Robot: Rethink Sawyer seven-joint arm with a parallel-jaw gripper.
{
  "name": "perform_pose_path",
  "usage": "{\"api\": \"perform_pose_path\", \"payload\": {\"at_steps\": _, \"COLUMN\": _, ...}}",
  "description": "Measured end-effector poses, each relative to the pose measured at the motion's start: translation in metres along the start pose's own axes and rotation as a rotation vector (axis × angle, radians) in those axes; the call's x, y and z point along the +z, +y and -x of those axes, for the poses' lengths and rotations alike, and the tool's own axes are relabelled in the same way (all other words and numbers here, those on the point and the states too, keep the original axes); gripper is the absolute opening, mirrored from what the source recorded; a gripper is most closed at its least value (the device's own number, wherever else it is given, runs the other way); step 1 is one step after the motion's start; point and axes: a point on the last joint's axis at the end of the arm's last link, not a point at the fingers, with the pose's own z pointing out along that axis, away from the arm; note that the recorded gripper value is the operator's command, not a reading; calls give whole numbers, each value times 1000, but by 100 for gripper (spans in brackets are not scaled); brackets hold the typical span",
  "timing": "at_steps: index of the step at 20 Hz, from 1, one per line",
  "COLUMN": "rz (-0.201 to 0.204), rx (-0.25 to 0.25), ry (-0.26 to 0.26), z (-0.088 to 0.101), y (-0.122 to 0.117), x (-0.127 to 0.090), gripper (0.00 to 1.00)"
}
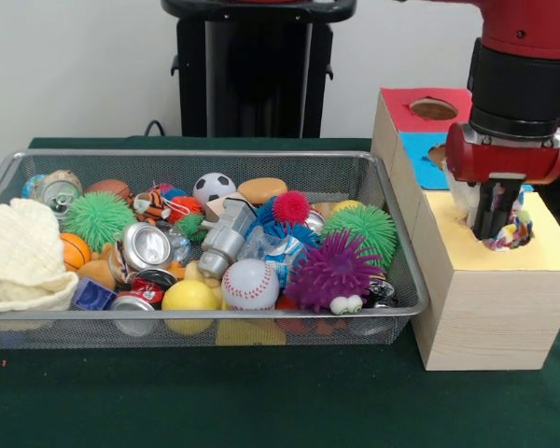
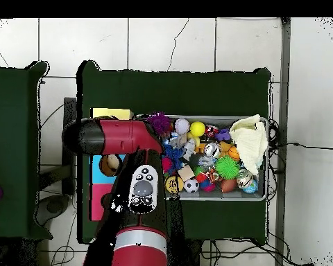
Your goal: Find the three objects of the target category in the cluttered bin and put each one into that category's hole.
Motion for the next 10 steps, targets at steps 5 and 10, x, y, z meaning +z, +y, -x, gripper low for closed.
{"api": "perform_pose_path", "payload": {"at_steps": 5, "rz": 2, "rx": 3, "ry": -27, "z": -2, "y": 1, "x": 10, "gripper": 0}}
{"api": "perform_pose_path", "payload": {"at_steps": 10, "rz": 2, "rx": 4, "ry": -61, "z": -8, "y": 0, "x": 22, "gripper": 0}}
